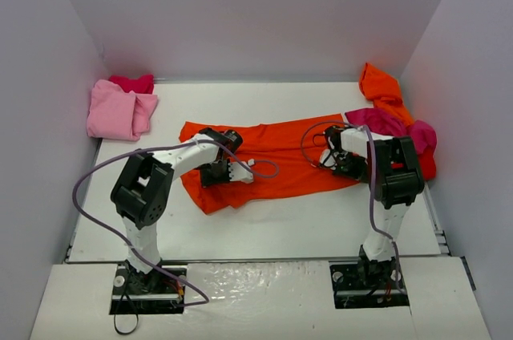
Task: Fold and stack the t-shirts
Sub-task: Grap the side of the flattened tshirt closest away from the robot with both arms, then fold the other side of the tshirt into a rectangle
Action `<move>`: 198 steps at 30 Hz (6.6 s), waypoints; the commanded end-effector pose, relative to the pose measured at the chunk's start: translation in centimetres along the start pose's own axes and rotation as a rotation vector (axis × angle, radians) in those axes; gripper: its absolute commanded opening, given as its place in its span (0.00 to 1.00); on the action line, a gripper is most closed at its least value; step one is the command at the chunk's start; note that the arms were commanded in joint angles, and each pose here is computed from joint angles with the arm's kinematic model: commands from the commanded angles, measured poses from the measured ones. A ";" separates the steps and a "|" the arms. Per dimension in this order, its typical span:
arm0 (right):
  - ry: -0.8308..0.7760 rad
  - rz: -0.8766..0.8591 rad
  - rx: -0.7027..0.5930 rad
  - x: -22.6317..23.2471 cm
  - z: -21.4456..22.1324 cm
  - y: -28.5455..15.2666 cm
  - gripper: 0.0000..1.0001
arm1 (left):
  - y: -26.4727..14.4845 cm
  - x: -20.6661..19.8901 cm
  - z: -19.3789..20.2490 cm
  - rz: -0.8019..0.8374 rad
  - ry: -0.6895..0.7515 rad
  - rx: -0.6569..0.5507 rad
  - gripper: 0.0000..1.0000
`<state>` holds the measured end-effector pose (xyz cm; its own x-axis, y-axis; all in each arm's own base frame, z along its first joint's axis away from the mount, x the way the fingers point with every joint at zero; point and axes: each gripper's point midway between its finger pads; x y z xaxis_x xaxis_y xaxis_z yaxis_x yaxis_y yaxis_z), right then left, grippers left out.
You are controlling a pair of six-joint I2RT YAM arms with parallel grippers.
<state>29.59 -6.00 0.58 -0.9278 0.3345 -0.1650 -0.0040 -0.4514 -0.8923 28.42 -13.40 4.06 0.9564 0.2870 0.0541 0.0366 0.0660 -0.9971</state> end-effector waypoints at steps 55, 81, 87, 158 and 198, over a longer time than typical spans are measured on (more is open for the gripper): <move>0.202 0.154 -0.343 -7.4 -2.4 -11.4 0.00 | -22.0 11.1 2.2 -0.578 0.160 -0.105 0.00; 0.190 0.028 -0.194 -10.6 -5.1 -3.1 0.00 | -16.8 22.2 -0.3 -0.534 0.249 0.011 0.00; 0.187 0.017 -0.186 -11.3 -6.1 -2.4 0.00 | -16.0 24.4 0.6 -0.537 0.272 0.045 0.00; 0.231 -0.109 -0.331 -3.3 -13.8 -4.2 0.00 | -17.7 34.1 -3.3 -0.811 0.397 0.045 0.00; 0.186 -0.119 -0.286 -2.3 -14.6 -2.9 0.00 | -16.3 23.2 0.0 -0.571 0.436 0.184 0.00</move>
<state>39.96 5.96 0.67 -0.8291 0.5111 -0.2265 0.1430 -0.1977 -0.9698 53.13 -8.21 13.51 0.8685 -0.3050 0.3907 0.4692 0.2518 -0.8464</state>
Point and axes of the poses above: each gripper's point midway between its finger pads, its own y axis out along the fingers, its own x axis along the line the jaws close on, z = x × y, and after that the axes turned 8 degrees about -y, right-handed
